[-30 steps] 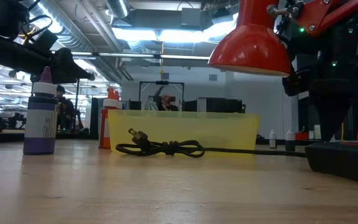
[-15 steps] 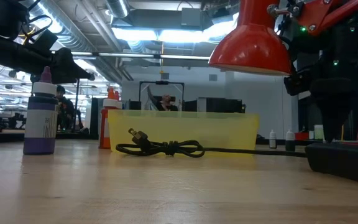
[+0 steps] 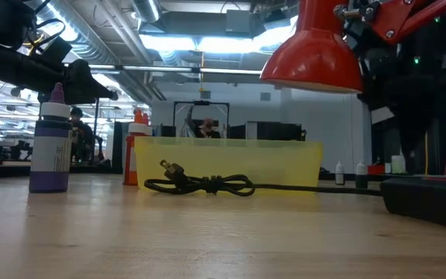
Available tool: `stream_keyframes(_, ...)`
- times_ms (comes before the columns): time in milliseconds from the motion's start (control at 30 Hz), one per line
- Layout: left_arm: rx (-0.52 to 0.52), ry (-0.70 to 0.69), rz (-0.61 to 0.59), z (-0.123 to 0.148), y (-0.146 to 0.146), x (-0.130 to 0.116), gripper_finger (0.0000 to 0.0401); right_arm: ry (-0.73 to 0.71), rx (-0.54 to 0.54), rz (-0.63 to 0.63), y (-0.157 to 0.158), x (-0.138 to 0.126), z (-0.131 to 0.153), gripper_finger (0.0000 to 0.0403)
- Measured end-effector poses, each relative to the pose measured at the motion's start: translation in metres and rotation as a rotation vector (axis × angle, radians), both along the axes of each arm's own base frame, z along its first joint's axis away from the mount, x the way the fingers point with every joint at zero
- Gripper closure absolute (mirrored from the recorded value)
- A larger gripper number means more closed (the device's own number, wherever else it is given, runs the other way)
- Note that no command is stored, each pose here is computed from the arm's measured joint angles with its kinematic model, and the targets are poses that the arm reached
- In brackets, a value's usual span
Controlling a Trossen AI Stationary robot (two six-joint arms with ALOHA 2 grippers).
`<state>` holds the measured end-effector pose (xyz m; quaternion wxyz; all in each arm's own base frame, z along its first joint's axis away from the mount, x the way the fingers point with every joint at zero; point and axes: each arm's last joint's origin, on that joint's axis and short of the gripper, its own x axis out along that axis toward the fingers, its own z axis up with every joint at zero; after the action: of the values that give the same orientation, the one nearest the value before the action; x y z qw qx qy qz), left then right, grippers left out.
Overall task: Pick & Place food coloring
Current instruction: Put the small purple food coloring bottle into the yellow container
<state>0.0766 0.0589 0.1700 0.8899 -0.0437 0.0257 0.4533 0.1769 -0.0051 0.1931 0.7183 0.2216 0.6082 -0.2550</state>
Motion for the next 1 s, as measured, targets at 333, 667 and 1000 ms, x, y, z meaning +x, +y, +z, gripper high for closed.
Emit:
stream_keyframes(333,0.000,0.000,0.000,0.000,0.000,0.000,0.0037,-0.016,-0.089,-0.014,-0.031,0.006,0.061,0.0344)
stream_keyframes(667,0.000,0.000,0.000,0.000,0.000,0.000,0.0038,-0.038,-0.150,0.037,-0.077,0.076,0.103,0.0344)
stream_keyframes(1000,0.000,0.000,0.000,0.000,0.000,0.000,0.0038,-0.069,-0.125,0.136,-0.091,0.176,0.103,0.0344)
